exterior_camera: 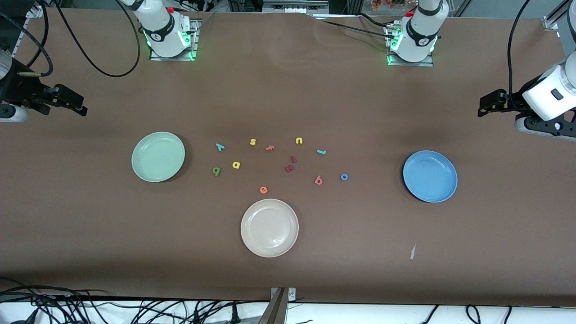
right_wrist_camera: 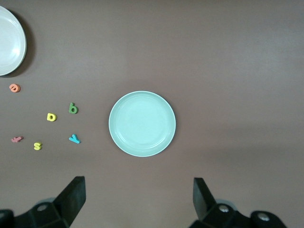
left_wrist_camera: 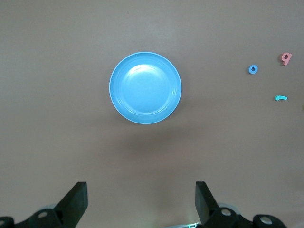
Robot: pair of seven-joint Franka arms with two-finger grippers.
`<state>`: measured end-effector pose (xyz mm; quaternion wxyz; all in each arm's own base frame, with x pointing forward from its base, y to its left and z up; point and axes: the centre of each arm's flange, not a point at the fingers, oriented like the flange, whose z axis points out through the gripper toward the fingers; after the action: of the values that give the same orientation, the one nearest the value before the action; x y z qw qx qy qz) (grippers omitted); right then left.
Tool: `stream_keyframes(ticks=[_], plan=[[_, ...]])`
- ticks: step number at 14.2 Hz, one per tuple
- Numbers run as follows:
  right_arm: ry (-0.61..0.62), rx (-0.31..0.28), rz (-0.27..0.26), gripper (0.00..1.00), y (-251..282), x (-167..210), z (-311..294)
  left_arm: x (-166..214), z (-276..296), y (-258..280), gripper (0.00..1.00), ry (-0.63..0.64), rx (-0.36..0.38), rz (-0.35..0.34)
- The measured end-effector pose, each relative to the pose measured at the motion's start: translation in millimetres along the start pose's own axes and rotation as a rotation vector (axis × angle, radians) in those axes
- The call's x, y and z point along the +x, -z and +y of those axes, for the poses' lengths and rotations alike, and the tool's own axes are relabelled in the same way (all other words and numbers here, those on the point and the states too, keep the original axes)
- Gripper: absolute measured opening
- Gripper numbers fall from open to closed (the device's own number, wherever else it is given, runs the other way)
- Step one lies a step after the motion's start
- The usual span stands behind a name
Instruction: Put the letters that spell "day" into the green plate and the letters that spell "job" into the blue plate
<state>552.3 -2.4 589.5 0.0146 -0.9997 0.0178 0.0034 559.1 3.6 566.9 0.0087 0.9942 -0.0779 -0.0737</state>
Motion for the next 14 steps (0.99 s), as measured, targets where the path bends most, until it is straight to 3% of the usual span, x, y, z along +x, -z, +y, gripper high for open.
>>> stream_keyframes(ticks=[14], plan=[[0.000,0.000,-0.001,1.00,-0.1,-0.1,0.0,-0.7,-8.1,-2.4,1.00,0.013,-0.002,-0.003]])
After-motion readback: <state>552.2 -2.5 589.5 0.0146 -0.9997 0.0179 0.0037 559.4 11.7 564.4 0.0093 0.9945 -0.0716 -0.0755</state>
